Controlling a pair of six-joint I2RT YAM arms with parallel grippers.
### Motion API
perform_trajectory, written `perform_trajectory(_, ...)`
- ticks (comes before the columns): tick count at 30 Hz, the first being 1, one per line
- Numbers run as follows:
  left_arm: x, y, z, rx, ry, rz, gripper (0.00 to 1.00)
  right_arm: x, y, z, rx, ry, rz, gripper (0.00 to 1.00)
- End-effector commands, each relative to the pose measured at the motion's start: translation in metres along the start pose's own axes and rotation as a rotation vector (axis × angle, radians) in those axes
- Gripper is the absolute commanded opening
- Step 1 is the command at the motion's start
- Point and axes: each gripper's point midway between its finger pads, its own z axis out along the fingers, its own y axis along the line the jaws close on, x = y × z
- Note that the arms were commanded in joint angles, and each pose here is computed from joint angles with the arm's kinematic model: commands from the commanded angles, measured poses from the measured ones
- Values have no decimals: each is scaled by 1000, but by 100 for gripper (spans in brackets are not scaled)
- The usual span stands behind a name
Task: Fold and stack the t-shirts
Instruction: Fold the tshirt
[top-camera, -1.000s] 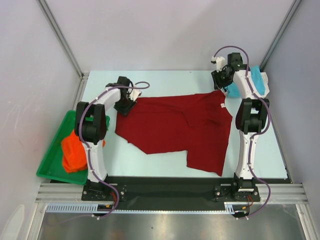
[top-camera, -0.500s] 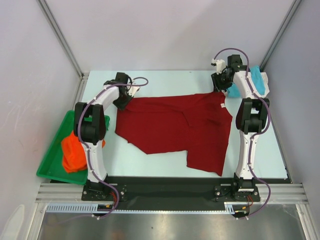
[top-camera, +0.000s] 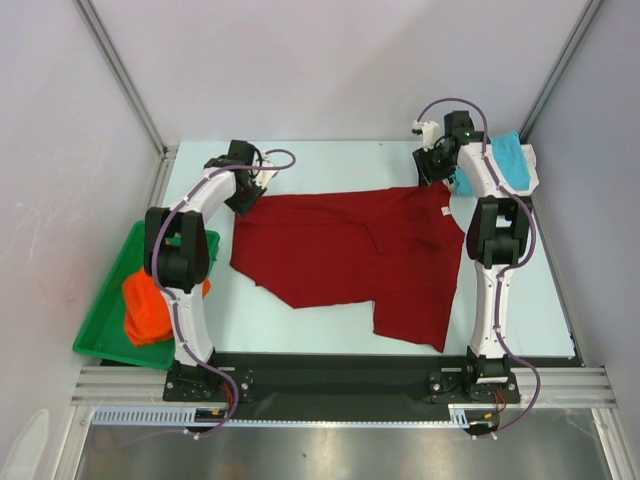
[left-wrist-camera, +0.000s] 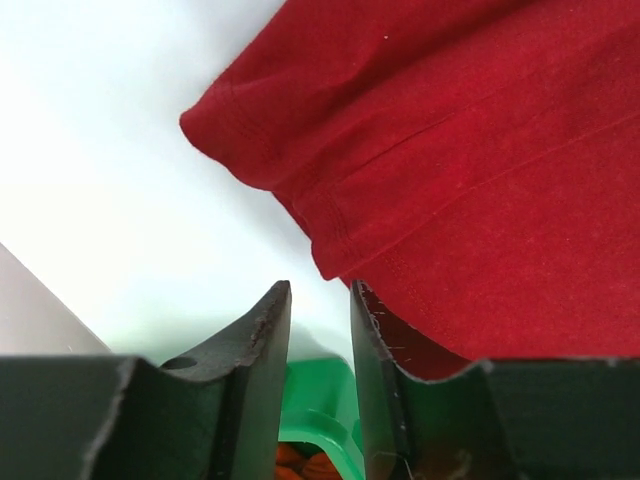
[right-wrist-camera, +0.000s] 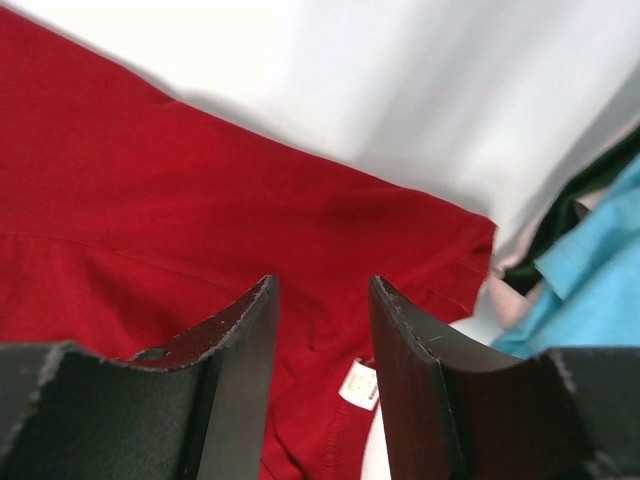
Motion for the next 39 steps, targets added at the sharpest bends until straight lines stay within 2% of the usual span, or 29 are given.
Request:
perform_trajectory(1, -6, 5, -18, -7, -43, 17, 36, 1, 5, 0, -6, 10, -11, 47)
perform_trajectory(7, 5, -2, -5, 14, -4, 49, 41, 5, 4, 0, -1, 20, -14, 47)
perform_trajectory(24, 9, -3, 28, 12, 48, 72, 38, 16, -4, 24, 9, 51, -7, 47)
perform_trajectory(27, 6, 0, 31, -2, 49, 56, 34, 18, -4, 26, 9, 57, -5, 47)
perform_trajectory(30, 4, 3, 29, -24, 43, 50, 23, 19, -7, 29, 17, 58, -7, 47)
perform_trajectory(33, 3, 13, 27, -78, 36, 48, 7, 25, -10, 38, 22, 71, 0, 47)
perform_trajectory(36, 3, 14, 28, -85, 40, 54, 0, 29, -8, 43, 14, 83, -6, 47)
perform_trajectory(39, 4, 11, 25, -67, 43, 91, 0, 35, -10, 49, 19, 99, -3, 47)
